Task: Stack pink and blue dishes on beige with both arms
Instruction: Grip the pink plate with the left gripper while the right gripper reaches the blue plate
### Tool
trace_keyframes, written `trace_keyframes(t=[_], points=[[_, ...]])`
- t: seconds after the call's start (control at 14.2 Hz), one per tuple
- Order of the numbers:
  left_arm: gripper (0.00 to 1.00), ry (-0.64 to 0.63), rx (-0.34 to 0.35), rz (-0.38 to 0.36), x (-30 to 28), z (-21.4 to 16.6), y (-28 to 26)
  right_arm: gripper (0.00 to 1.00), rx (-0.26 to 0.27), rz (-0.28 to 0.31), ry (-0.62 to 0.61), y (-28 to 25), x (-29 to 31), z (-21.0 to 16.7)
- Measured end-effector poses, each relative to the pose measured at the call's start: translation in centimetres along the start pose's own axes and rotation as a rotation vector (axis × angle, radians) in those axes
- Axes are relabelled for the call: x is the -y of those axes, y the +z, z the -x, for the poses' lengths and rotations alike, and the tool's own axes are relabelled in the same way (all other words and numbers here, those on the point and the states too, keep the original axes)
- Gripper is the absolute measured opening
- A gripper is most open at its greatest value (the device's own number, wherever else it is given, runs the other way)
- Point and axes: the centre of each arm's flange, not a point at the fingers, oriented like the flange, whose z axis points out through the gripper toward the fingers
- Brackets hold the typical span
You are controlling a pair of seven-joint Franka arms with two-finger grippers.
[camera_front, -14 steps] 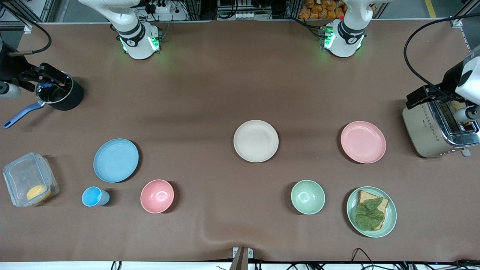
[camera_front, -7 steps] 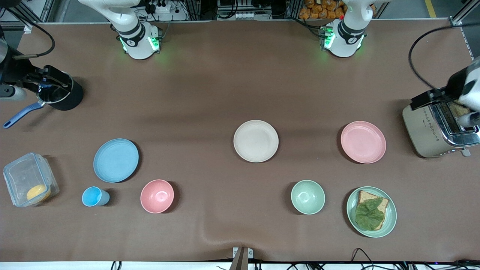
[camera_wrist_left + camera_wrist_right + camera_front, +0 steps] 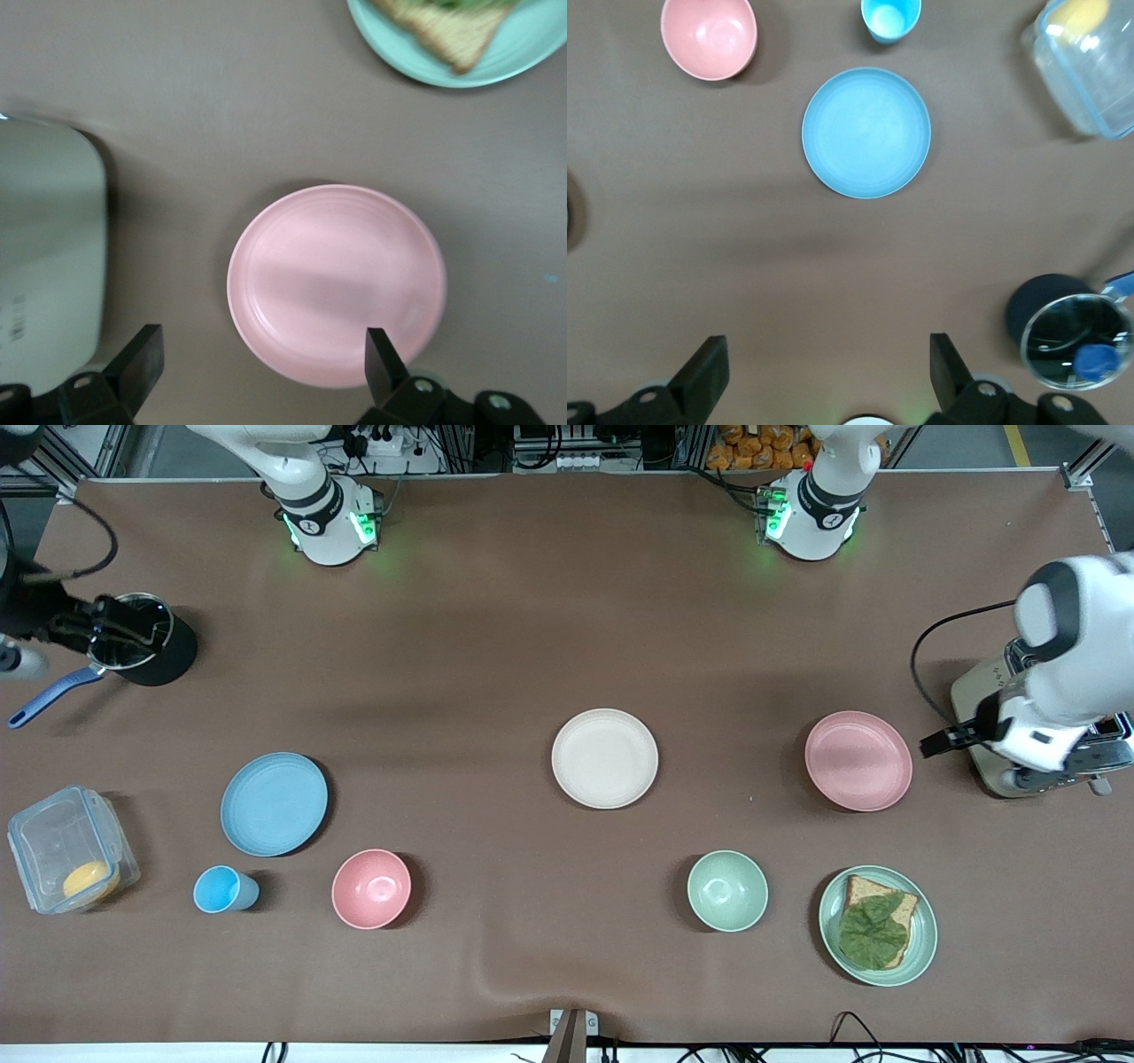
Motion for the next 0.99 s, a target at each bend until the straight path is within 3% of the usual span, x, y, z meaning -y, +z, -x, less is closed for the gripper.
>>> trace_keyframes(t=[0.42, 0.7, 0.99], points=[[1.0, -0.003, 0.041, 0.016, 0.5, 2.2, 9.1, 1.0, 0.043, -0.023, 0.036, 16.1, -7.6, -10.5], [1.0, -0.034, 0.066, 0.024, 2.0, 2.1, 12.2, 1.0, 0.049, -0.012, 0.045, 24.9, -9.3, -14.0], [1.0, -0.068, 0.065, 0.034, 3.6, 1.8, 13.9, 1.0, -0.019, 0.056, 0.024, 28.3, -10.6, -15.4]])
